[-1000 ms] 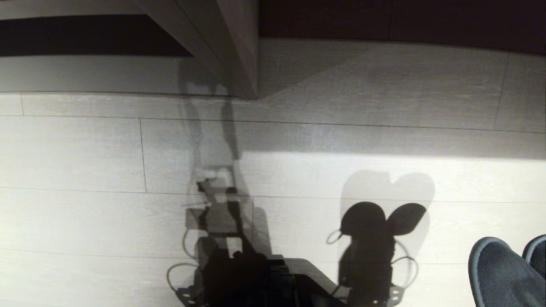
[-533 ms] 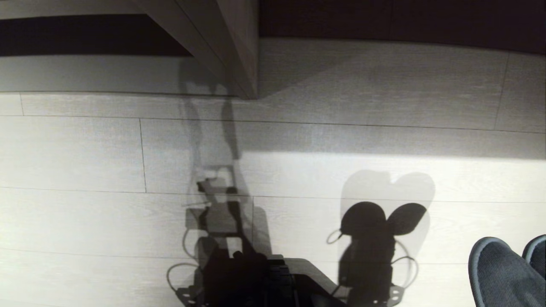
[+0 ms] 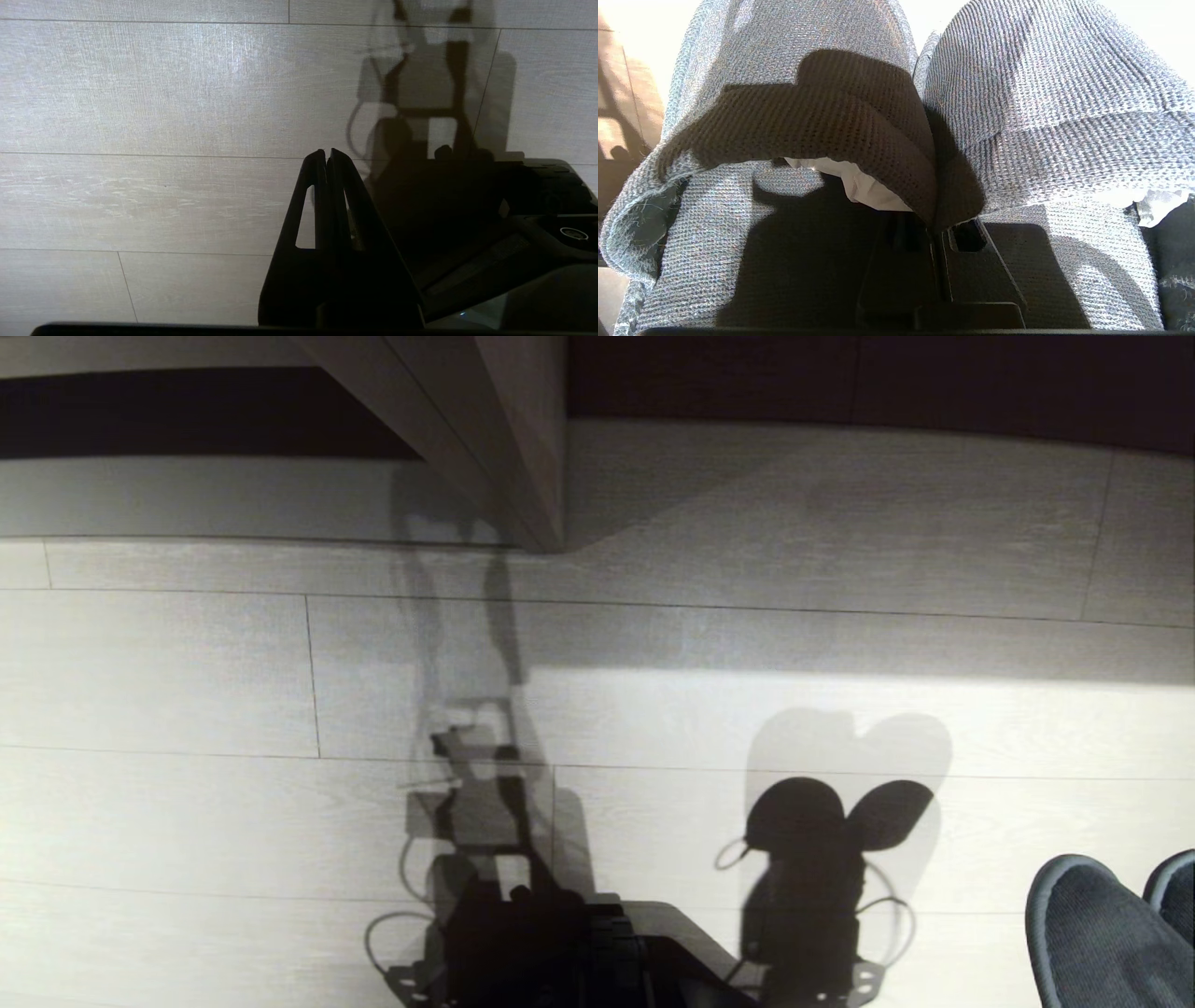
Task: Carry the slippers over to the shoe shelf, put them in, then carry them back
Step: Place the slippers on the floor
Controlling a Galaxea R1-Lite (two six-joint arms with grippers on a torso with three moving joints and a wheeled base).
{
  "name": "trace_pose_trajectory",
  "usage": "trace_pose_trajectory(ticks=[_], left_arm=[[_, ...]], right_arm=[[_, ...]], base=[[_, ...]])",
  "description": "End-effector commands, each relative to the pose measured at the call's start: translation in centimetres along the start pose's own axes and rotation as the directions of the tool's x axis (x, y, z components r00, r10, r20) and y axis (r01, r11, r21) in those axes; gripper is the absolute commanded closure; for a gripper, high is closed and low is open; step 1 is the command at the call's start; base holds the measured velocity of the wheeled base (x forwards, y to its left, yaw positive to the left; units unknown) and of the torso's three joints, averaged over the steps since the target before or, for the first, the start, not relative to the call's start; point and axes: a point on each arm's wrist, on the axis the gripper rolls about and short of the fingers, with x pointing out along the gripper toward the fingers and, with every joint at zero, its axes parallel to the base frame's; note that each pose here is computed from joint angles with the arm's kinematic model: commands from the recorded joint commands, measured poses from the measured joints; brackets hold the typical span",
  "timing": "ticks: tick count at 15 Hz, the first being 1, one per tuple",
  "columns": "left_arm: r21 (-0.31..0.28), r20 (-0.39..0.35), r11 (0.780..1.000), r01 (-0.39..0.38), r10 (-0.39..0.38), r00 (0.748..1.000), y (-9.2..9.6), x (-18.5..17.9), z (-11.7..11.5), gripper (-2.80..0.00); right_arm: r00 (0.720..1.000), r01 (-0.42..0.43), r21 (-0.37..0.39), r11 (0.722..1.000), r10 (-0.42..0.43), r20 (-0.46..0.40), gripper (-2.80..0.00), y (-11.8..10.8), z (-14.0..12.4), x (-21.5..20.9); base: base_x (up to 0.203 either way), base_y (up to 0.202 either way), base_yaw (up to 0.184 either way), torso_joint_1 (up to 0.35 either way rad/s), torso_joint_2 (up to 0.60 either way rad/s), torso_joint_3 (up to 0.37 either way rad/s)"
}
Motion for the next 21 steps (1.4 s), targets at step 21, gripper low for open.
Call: trace_pose_trajectory(ticks=[21], left_arm=[[-0.001,0.001,1.0,0.0,0.0,1.0,0.0,0.0,0.03,0.0]], right_arm=[[1.0,-0.002,-0.02,1.0,0.002,0.011,0.0,0.0,0.37,-0.09]], base=[[0.0,0.0,0.0,0.0,0.0,0.0]])
